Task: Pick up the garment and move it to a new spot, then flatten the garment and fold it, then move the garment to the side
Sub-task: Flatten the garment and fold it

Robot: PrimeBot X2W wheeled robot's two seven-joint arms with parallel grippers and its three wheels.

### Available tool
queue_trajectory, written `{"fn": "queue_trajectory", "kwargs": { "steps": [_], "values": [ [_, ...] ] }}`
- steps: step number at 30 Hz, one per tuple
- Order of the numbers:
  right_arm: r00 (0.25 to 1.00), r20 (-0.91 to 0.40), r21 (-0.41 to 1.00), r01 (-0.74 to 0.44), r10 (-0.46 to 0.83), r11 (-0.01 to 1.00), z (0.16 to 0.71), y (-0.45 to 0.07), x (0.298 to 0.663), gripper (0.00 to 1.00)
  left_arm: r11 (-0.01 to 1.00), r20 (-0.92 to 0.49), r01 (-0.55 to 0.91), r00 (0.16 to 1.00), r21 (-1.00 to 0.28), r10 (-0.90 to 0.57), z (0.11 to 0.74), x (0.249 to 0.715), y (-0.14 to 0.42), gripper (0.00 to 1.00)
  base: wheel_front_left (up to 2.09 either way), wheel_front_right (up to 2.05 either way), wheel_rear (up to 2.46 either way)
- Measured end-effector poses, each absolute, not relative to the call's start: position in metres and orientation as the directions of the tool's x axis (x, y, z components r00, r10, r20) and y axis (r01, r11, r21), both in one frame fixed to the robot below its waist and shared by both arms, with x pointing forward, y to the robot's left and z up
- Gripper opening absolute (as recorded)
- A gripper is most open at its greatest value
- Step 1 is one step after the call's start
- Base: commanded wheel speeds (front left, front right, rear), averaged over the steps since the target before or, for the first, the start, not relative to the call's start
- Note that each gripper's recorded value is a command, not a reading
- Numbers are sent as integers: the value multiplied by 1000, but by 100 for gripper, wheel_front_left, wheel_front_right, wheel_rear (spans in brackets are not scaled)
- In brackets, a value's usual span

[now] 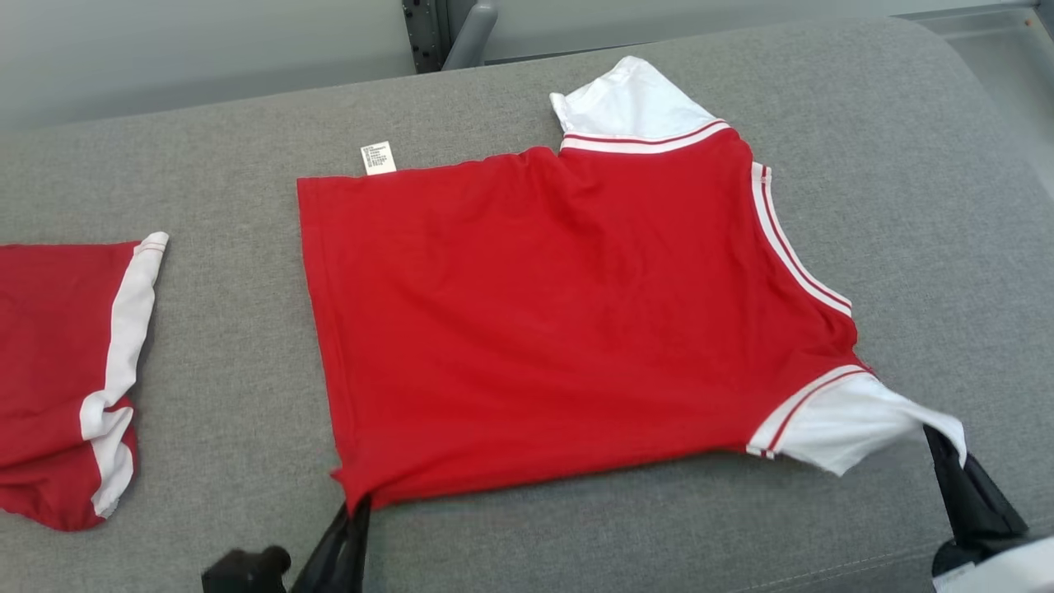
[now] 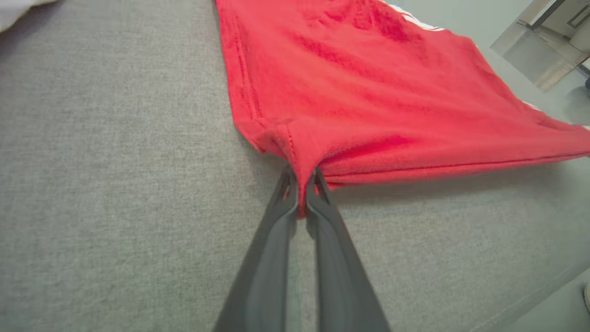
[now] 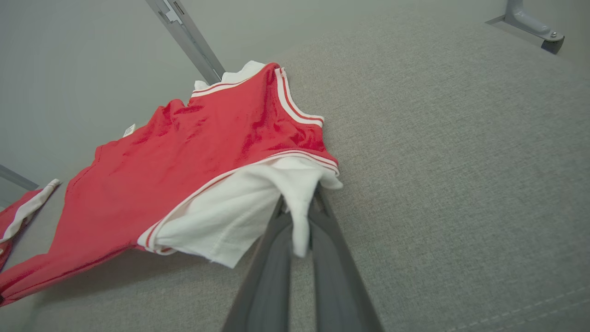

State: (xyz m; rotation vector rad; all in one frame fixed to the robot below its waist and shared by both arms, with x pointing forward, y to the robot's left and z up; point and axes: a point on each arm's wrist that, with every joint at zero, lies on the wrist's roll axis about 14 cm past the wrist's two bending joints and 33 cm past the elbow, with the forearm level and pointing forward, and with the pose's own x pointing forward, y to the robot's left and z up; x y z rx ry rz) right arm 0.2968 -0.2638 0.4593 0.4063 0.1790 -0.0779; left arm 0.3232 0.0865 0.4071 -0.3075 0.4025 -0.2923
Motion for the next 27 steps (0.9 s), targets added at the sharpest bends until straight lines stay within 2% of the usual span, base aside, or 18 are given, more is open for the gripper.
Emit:
{"fn": "queue_trajectory", "kwargs": {
  "steps": [3,5,9,14,20,27],
  "values": [
    [991,-132,371,27,24,928,482,-255,326,0,895,-302,257,876,-365,-375,430,349,81,0,0,0,0],
    [991,-110,358,-28,72,933,493,-247,347,0,896,-311,293,863,-333,-398,438,366,77,0,0,0,0],
    [983,-103,311,-116,155,943,506,-232,389,0,892,-376,334,818,-304,-435,438,385,71,0,0,0,0],
    [966,-134,266,-179,220,947,510,-218,431,0,903,-411,351,806,-246,-425,442,415,77,0,0,0,0],
    [938,-244,220,-194,247,956,483,-211,458,0,919,-520,318,758,-232,-394,421,429,85,0,0,0,0],
    [929,-268,205,-206,257,957,467,-202,475,0,931,-607,298,706,-212,-364,396,431,89,0,0,0,0]
  ]
}}
